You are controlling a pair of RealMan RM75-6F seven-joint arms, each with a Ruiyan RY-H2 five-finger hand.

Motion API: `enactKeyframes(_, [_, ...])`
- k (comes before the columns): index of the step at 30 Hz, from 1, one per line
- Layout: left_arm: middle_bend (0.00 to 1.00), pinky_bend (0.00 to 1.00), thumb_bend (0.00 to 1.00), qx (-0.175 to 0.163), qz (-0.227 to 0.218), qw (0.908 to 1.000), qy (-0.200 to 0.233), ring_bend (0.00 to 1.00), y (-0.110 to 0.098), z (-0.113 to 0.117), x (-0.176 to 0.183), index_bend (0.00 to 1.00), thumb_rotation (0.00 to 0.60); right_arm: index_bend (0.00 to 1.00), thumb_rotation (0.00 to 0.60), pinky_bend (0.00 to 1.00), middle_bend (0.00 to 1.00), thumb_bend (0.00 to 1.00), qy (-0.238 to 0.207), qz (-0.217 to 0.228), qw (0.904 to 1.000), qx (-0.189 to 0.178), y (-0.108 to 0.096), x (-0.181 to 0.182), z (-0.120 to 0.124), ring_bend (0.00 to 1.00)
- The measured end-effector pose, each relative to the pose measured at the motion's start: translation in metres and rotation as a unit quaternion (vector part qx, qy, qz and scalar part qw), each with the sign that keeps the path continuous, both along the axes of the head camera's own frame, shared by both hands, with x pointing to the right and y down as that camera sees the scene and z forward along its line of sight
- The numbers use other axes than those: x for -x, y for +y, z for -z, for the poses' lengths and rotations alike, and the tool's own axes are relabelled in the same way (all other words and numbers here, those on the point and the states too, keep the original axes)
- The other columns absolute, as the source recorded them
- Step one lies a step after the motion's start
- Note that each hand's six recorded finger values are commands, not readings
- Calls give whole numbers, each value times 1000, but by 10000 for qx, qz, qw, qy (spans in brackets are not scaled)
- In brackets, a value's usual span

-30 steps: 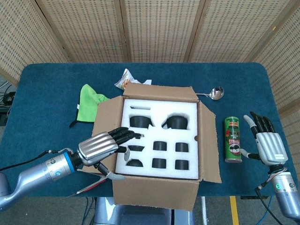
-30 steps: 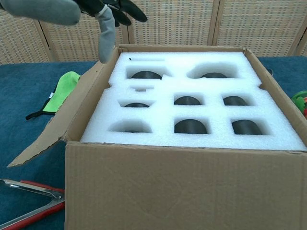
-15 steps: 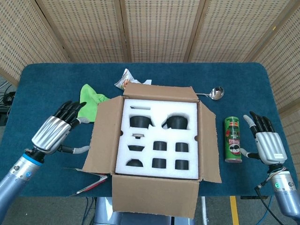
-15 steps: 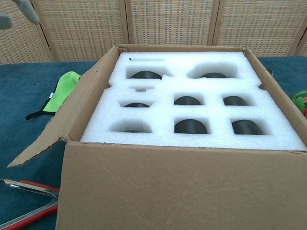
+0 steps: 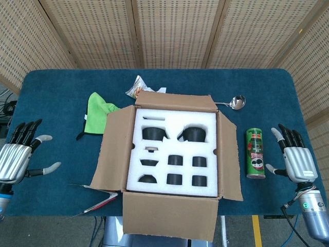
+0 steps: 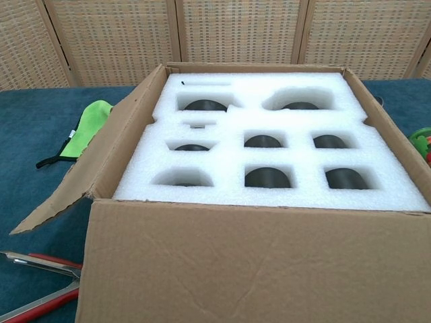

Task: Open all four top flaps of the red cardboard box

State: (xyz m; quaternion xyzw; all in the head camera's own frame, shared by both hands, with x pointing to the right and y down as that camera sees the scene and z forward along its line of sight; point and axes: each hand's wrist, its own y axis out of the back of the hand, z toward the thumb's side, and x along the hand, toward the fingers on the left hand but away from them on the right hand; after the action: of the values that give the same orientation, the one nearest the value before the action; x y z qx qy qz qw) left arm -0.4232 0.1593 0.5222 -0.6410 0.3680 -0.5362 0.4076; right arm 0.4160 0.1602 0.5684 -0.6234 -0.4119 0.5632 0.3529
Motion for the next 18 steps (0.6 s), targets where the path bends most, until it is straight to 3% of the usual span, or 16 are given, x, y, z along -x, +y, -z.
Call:
enactKeyframes(9, [0,0,95,-319,558,9979,-109,0,37,-1,29,284,132,0,600,0,0,205,75,-231,9996,-173,10,-7,2,0])
enactKeyframes(18, [0,0,95,-171,602,9980,-83,0,54,-3,30,284,130,0,600,0,0,208,105,-339,9992,-166,26,-10,2,0])
